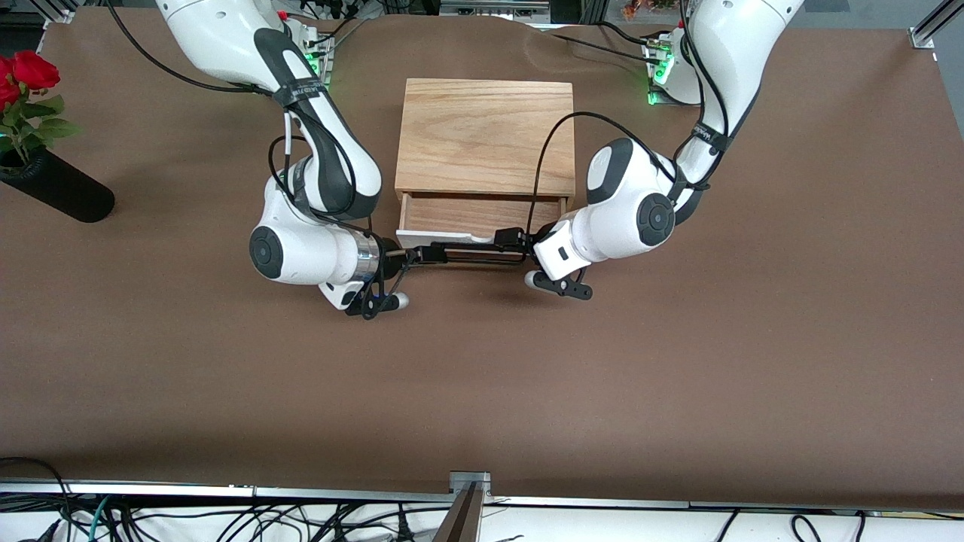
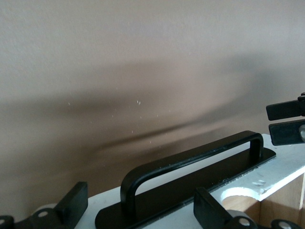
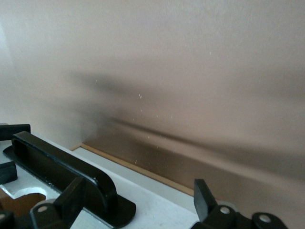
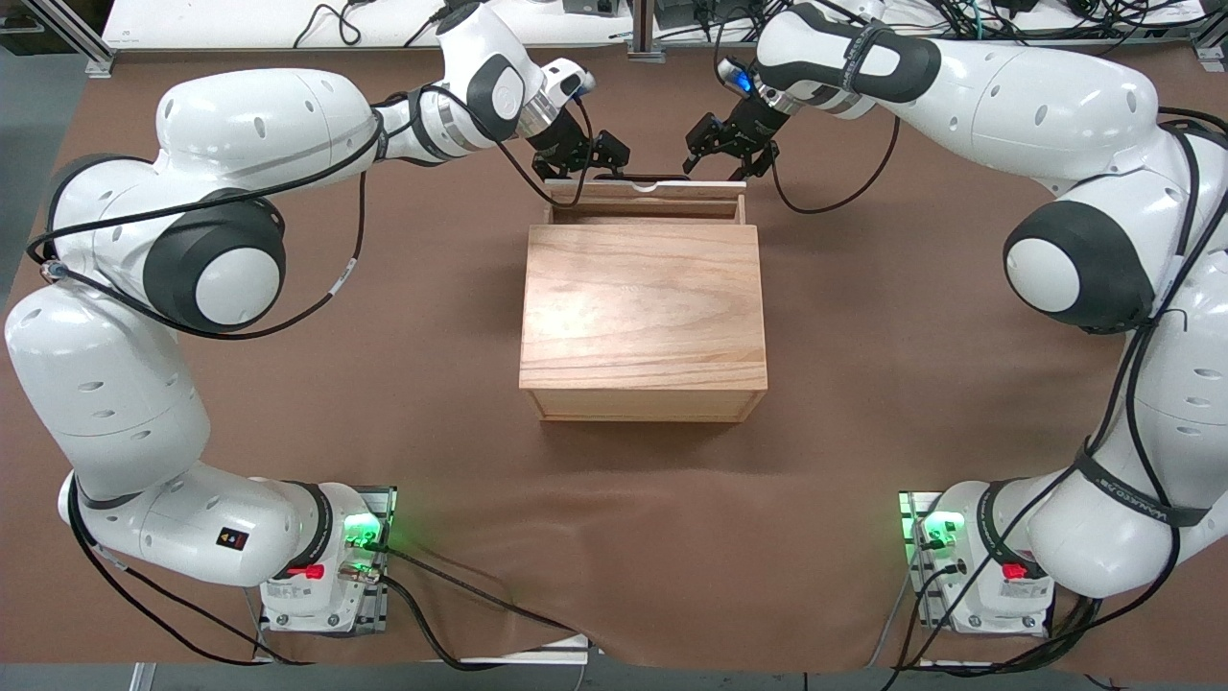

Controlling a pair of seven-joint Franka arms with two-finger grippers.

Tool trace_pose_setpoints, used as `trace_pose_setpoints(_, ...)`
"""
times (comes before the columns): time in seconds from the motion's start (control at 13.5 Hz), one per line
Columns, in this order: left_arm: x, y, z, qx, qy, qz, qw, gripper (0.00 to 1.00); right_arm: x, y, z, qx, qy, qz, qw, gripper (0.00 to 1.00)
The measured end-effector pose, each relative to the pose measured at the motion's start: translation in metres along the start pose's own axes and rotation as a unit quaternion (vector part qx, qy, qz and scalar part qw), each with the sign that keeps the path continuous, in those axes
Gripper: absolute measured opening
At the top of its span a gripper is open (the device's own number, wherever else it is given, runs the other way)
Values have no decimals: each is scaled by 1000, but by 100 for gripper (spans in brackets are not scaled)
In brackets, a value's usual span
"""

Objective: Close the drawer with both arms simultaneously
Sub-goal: 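Push the drawer front into the box with both grippers together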

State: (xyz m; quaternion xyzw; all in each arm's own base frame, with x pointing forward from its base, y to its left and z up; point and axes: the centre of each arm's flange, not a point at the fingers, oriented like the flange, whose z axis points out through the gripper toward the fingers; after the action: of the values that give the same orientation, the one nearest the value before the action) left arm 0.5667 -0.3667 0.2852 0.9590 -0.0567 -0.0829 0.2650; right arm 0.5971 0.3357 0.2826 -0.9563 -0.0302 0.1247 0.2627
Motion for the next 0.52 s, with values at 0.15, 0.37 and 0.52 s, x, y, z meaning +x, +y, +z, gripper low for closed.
trace_pose_setpoints(0.15, -5, 1, 3, 1, -21, 1, 1000, 100, -9, -3, 0, 0, -5, -2, 1000, 100)
trace_pose_setpoints(0.37, -18, 3, 8, 5, -69, 3, 998, 100, -23, -10, 1, 2, -13, -5, 1000, 100)
trace_pose_setpoints(0.52, -24, 3, 11, 6, -88, 4, 996, 100, -37, -12, 12, 1, -27, -6, 1000, 100)
